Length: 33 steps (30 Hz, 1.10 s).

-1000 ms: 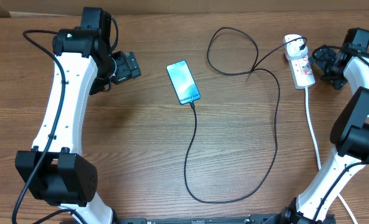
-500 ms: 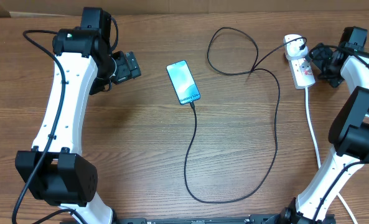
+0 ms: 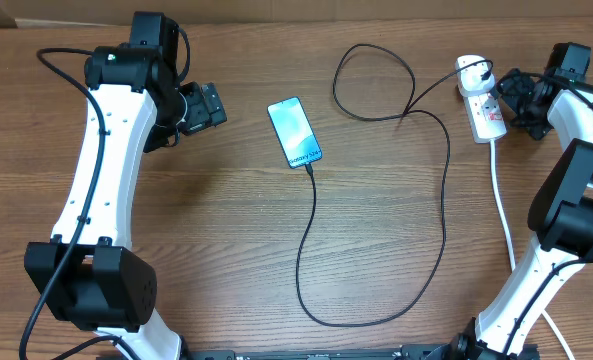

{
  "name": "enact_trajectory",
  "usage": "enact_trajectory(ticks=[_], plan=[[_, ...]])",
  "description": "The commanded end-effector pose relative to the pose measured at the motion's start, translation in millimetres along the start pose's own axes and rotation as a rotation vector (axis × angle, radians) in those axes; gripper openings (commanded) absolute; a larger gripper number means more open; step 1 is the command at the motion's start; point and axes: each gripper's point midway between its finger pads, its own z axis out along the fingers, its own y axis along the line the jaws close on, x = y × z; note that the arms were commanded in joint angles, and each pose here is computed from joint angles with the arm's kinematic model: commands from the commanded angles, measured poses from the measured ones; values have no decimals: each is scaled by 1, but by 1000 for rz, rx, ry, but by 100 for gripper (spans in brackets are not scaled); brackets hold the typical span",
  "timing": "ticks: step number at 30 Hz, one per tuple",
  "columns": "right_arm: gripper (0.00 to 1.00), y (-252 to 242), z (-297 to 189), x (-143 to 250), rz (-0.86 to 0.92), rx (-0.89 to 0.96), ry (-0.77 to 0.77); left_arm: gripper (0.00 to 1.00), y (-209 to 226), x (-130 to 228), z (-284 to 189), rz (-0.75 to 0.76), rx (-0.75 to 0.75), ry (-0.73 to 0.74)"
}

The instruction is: Plug charger to phone and switch on socket

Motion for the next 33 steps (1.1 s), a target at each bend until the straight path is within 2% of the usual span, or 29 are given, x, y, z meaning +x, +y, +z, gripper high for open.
enact_trajectory(ticks=[1,33], plan=[[100,11,-17,-14,-9,-30,-41,100,1,-3,-4,8,-5,-19],[100,5,-16,-8,-9,1,-18,100,1,-3,-4,8,-5,-19]])
